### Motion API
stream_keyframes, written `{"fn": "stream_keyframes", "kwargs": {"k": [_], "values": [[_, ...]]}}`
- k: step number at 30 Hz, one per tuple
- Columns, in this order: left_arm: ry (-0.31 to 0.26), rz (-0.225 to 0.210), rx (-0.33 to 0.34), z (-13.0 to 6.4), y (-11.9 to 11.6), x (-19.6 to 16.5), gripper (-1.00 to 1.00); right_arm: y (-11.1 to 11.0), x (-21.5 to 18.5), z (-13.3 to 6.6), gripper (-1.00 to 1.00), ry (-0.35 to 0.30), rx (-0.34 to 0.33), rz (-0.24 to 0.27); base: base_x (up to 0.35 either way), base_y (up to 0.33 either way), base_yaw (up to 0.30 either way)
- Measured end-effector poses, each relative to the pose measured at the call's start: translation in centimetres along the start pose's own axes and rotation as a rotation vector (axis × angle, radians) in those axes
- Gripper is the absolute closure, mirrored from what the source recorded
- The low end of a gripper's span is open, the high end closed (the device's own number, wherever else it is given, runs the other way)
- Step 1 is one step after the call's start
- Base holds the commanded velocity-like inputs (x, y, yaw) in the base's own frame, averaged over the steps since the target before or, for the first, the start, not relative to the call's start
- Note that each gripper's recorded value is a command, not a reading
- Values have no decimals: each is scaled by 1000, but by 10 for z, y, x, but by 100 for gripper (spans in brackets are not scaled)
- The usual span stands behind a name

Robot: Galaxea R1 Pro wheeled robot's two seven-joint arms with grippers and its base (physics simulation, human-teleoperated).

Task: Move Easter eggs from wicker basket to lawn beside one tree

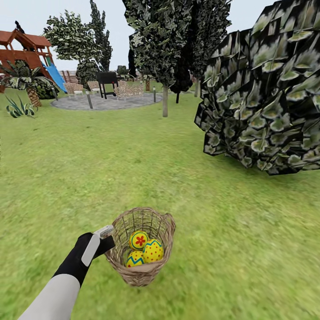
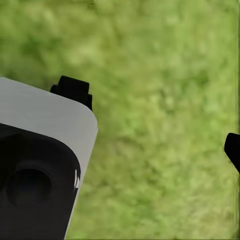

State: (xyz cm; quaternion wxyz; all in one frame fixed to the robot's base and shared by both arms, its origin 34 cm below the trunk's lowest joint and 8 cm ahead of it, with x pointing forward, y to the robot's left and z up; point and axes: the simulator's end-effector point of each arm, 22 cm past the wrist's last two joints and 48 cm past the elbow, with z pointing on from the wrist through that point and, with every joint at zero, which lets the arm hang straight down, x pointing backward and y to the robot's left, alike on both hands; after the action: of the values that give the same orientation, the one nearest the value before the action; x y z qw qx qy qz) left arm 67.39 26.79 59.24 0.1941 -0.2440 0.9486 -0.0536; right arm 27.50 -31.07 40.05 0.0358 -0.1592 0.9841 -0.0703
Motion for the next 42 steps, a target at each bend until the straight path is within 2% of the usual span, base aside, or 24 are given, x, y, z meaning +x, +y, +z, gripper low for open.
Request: {"fn": "stream_keyframes", "kwargs": {"k": [3, 5, 8, 9, 19, 21, 24, 27, 42], "values": [[5, -12, 13, 0, -3, 1, 100, 0, -1, 0, -100, -2, 0, -1, 318, 0, 7], [6, -5, 6, 0, -2, 1, 100, -1, 0, 0, -100, -1, 0, -6, 319, 0, 0], [6, -8, 9, 0, -2, 1, 100, 2, -1, 0, -100, -3, -6, -93, 319, 0, 0], [5, -9, 10, 0, -2, 1, 100, 2, -1, 0, -100, -6, -6, -97, 319, 0, 0], [7, -14, 14, 0, -3, 1, 100, 4, -4, 0, -100, -13, -6, -95, 319, 0, 57], [10, 7, -3, 0, 1, 2, 100, 0, -4, 0, -100, -11, 0, -93, 319, 0, 21], [9, -11, 13, 0, -3, 2, 100, -2, -5, 0, -100, -16, 4, -91, 319, 0, 3], [11, 1, 3, 0, -1, 3, 100, 1, -6, 0, -100, -16, 0, -90, 319, 0, 0], [9, -4, 9, 0, -3, 2, 100, 0, -5, 0, -100, -16, 1, -89, 319, 0, 0]]}}
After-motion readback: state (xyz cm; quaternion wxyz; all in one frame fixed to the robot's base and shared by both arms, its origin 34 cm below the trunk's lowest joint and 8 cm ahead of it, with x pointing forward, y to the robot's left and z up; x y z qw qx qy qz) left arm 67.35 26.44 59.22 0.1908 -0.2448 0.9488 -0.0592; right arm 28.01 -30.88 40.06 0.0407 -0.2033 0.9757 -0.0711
